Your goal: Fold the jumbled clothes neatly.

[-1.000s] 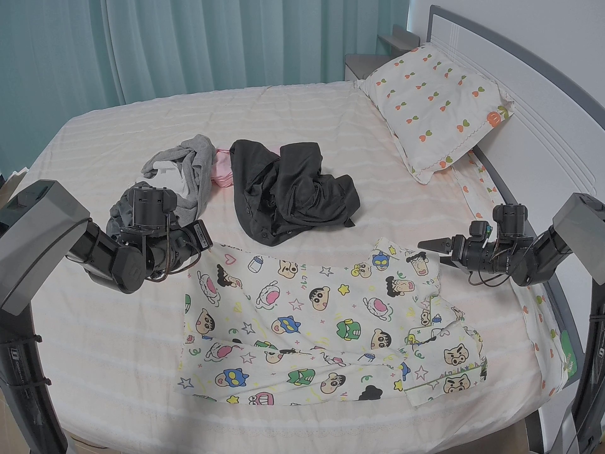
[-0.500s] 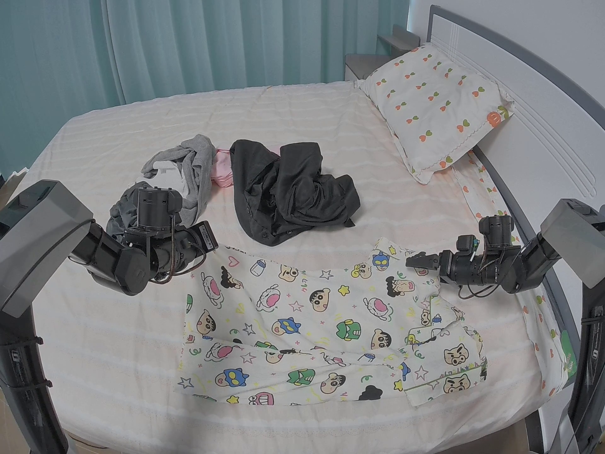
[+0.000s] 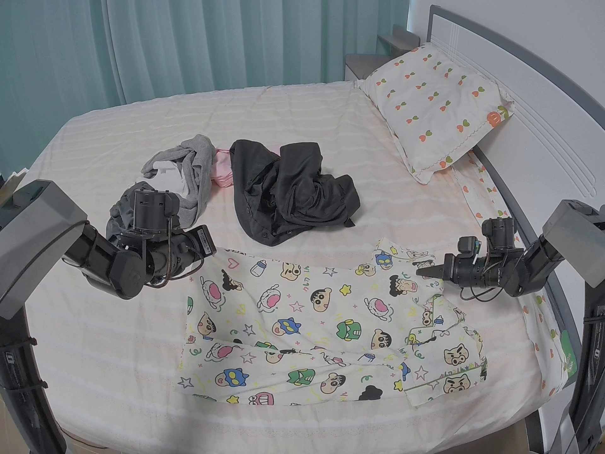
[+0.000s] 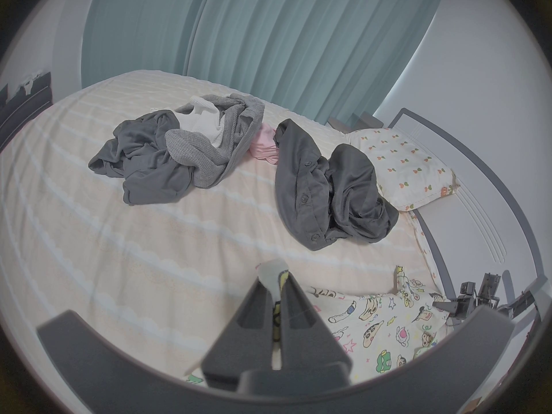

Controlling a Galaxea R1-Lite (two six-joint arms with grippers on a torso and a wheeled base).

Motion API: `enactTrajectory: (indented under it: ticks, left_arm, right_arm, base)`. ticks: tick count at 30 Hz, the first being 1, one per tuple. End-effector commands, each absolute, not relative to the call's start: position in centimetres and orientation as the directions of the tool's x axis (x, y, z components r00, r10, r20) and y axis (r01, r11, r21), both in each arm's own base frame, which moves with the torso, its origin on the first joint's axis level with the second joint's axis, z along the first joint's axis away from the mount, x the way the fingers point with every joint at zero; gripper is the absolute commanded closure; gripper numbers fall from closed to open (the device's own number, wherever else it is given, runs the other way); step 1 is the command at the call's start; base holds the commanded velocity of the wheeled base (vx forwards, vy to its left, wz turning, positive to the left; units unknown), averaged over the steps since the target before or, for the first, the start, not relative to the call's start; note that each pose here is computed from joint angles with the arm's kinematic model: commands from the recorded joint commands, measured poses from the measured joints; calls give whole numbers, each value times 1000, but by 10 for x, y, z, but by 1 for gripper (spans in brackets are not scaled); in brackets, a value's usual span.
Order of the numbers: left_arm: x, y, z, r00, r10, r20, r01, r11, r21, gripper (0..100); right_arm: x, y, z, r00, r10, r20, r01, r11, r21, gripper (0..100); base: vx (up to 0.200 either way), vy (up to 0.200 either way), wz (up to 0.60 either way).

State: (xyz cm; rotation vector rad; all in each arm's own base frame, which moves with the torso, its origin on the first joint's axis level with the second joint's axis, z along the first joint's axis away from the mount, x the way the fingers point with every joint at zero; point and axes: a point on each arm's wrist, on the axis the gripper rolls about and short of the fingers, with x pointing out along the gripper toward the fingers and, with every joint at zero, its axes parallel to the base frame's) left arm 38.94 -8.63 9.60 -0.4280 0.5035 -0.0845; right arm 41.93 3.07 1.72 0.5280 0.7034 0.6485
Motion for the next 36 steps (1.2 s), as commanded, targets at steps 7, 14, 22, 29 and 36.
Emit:
enactTrajectory:
  ticks: [7,14,22,29,36]
  left_arm:
    - [366,-81,109,870,-205,-448,15,920,-391,100]
    - [355,-79,110,864,-205,-460,12,922,-388,100]
    - [334,-74,101,839,-201,-506,2,931,-366,100]
    - [318,-72,97,816,-223,-533,14,930,-367,100]
    - [302,-71,89,789,-225,-572,27,942,-333,100]
  right_arm:
    - [392,22,25,599,715,-360,-419,663,620,100]
    - [376,22,30,589,729,-349,-444,652,615,100]
    - [353,21,28,560,739,-374,-473,656,589,100]
    - [338,21,33,538,756,-373,-494,641,587,100]
    - [320,20,23,513,754,-410,-517,653,553,100]
  base:
    - [0,0,0]
    - [0,0,0]
    - [0,0,0]
    - [0,0,0]
    - [0,0,0]
